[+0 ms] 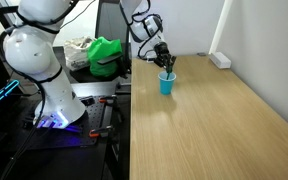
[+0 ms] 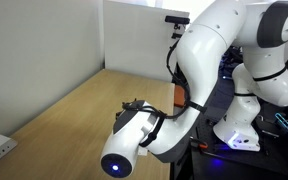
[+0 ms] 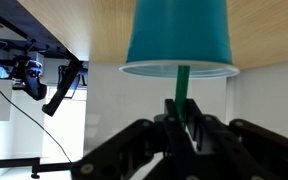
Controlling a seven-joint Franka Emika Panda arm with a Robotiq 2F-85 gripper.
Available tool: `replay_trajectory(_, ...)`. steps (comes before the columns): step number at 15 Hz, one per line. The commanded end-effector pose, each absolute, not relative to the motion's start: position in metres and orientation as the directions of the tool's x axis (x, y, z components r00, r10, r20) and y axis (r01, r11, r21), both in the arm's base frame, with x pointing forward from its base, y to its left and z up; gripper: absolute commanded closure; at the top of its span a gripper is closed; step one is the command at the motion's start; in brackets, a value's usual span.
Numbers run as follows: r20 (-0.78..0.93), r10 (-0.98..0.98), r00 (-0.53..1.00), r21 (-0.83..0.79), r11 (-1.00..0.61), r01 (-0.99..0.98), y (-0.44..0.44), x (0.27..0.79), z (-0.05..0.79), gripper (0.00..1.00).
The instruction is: Put the green pen inside the light blue cup
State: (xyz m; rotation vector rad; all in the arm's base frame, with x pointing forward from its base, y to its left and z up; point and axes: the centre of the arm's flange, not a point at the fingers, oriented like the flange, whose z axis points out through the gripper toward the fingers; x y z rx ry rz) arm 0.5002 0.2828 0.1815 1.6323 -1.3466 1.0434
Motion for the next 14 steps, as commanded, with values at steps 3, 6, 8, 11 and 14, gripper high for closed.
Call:
replay_trajectory(3, 0.934, -0.34, 0.105, 0.066, -0.123, -0.99, 0.287, 0.506, 0.189, 0.75)
replay_trajectory(6, 0.936, -0.336, 0.103, 0.067, -0.12, -0.991, 0.286, 0.507, 0.191, 0.68)
replay_trajectory(8, 0.939, -0.331, 0.099, 0.063, -0.117, -0.991, 0.286, 0.508, 0.194, 0.68)
replay_trajectory(11, 0.942, -0.322, 0.089, 0.056, -0.112, -0.992, 0.287, 0.506, 0.2, 0.65)
replay_trajectory(14, 0.946, -0.315, 0.077, 0.044, -0.11, -0.993, 0.286, 0.5, 0.209, 0.65)
